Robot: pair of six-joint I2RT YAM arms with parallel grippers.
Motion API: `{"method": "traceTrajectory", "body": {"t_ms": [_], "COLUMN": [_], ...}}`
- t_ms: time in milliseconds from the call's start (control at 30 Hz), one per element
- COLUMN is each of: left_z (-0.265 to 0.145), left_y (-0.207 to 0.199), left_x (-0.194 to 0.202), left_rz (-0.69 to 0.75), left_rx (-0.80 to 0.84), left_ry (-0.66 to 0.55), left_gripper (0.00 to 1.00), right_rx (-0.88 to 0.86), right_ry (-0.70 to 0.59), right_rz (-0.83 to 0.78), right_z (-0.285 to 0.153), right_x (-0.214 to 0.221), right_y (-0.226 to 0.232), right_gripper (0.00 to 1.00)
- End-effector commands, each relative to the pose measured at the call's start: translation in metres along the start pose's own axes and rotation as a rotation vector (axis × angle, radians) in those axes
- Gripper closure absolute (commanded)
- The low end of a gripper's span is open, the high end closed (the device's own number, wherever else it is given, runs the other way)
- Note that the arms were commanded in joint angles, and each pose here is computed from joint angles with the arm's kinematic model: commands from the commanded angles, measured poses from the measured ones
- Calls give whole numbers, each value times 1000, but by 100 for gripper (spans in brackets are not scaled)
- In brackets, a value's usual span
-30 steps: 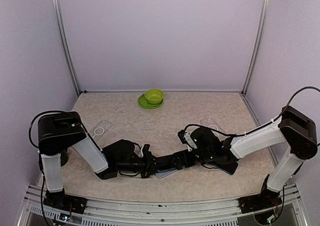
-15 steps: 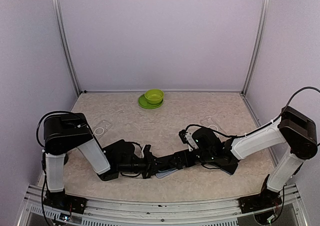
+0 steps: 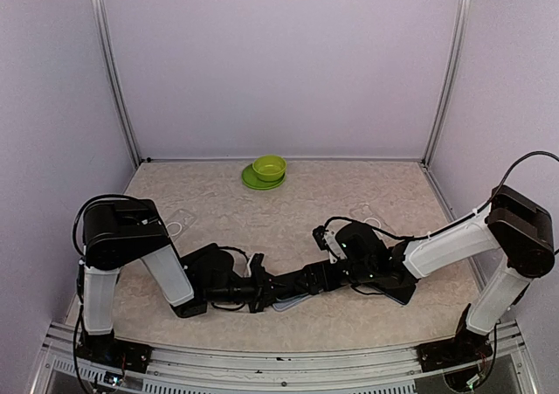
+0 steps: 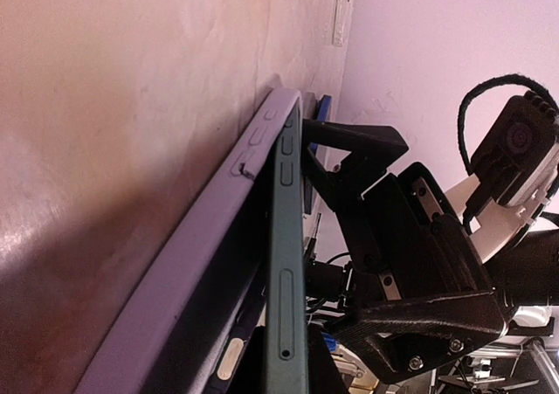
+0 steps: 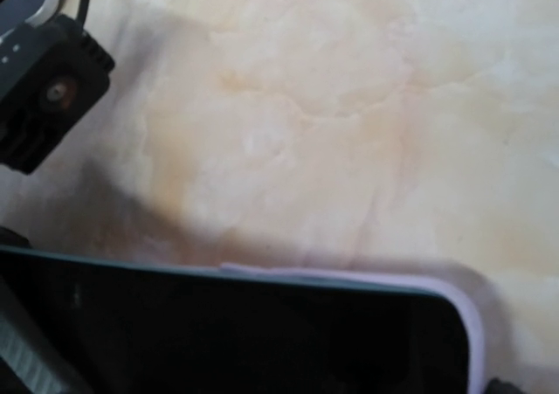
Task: Put the phone into the phone case
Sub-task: Install the phone on the phone case.
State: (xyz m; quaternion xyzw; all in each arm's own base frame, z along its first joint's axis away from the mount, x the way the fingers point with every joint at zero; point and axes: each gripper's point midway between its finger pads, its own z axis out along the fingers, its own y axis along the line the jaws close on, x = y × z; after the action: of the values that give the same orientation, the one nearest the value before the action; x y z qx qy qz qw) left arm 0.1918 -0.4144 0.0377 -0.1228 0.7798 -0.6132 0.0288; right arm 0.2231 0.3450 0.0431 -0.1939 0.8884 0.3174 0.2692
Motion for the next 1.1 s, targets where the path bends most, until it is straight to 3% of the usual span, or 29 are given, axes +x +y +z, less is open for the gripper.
{"method": "traceTrajectory", "body": {"t_ms": [0, 1067], "left_z": [-7, -13], "left_y": [48, -28], "left_x": [14, 20], "left_rz": [-39, 225], "left_rx": [-154, 67], "left_ry": [46, 65], "left_gripper": [100, 100], "right_rx": [-140, -174], "right_ry": [56, -9], "right_rz": [-25, 7], "right_z": [-5, -59], "right_x": [12, -16], "right_y": [34, 10], "right_gripper": [0, 0]}}
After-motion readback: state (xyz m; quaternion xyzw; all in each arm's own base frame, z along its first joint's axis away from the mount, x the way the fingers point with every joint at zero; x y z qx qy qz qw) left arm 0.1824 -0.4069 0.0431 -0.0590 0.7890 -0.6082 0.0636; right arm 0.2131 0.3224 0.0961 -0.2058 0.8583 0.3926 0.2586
